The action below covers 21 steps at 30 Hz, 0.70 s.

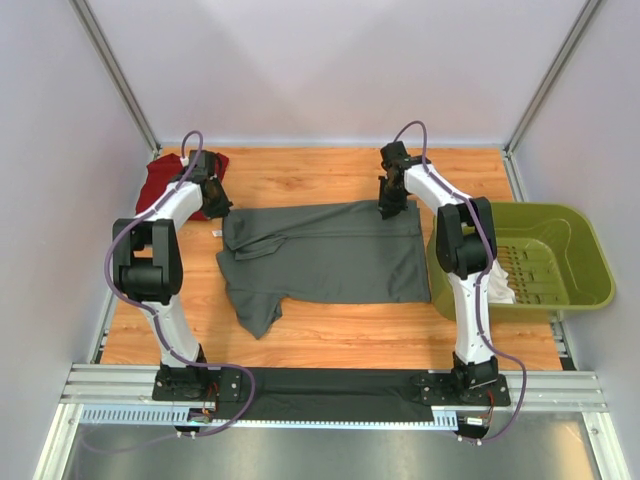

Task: Fold and stack the t-shirts
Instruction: Fold the tshirt

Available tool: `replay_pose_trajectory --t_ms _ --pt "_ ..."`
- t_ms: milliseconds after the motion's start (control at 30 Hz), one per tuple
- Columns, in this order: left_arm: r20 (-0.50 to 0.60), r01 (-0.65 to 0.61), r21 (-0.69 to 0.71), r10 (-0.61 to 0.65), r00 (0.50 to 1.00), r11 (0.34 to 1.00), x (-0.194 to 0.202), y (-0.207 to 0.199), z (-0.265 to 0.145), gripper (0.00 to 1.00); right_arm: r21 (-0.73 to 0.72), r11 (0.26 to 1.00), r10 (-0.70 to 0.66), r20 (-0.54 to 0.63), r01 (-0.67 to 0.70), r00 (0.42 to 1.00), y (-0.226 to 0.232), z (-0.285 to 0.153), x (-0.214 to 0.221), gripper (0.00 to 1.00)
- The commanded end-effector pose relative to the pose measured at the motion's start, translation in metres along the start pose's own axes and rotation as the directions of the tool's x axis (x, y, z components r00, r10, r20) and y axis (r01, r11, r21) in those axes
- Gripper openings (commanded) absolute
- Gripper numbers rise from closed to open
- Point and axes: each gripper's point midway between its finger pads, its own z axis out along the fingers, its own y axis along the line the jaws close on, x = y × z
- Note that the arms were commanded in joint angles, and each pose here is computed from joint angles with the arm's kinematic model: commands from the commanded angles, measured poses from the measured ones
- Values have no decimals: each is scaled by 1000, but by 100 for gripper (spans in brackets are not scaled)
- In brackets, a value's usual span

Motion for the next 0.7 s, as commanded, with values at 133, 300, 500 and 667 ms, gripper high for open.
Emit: replay_pose_trajectory --t_ms 133,300,500,667 --pt "77 50 15 -51 996 999 -31 -5 15 0 15 1000 -10 32 9 999 -4 -14 -4 0" --pt "105 49 -9 -48 993 999 -39 -2 22 0 31 999 -13 30 12 999 -7 -13 -3 0" --pt "126 43 -29 -39 991 999 -46 7 26 0 40 999 -11 24 10 1000 -10 -10 -1 0" --pt "178 17 -9 -15 984 1000 -62 5 13 0 54 998 -16 11 15 1000 -13 -8 3 0"
